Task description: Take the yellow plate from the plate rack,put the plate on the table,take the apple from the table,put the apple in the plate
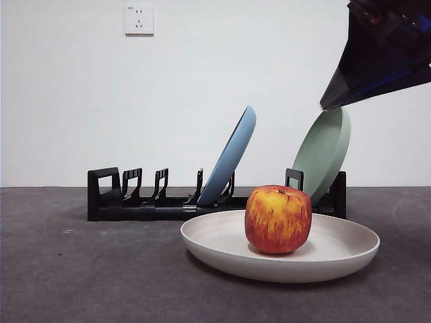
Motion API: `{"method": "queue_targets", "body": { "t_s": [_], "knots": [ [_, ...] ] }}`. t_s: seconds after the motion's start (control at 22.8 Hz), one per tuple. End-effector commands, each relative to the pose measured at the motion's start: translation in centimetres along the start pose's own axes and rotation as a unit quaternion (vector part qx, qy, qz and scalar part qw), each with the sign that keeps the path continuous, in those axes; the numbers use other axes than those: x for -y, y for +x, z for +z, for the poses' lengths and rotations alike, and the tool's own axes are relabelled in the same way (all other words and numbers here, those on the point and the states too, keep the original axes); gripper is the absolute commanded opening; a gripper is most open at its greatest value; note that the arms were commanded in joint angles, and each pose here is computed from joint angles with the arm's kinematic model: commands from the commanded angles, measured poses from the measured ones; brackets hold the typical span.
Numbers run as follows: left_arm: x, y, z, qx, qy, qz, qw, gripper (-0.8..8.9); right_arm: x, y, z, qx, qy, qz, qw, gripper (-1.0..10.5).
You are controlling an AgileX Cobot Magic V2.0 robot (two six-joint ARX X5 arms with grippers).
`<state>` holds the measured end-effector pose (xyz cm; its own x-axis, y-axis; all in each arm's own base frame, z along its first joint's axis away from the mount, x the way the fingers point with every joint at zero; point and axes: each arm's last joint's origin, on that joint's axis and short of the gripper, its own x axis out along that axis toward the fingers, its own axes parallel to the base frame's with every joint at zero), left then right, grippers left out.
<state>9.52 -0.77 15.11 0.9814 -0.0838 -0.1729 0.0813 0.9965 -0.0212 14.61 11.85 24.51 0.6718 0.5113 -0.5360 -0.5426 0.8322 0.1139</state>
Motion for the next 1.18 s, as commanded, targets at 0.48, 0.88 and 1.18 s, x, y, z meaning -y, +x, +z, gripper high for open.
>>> {"method": "queue_targets", "body": {
  "t_s": [0.48,0.88,1.18],
  "knots": [
    [0.0,0.1,-0.4,-0.005,-0.005,0.003,1.0,-0.03,0.6,-3.1,-0.6,0.019,0.01,-0.01,1.0,0.0],
    [0.0,0.1,-0.4,-0.004,-0.005,0.003,1.0,-0.03,4.4,-12.6,-1.5,0.218,-0.026,-0.218,0.951,0.0],
    [0.0,0.1,-0.4,-0.004,-0.005,0.003,1.0,-0.03,4.6,-12.1,-4.1,0.267,-0.056,-0.212,0.938,0.0]
  ]
}}
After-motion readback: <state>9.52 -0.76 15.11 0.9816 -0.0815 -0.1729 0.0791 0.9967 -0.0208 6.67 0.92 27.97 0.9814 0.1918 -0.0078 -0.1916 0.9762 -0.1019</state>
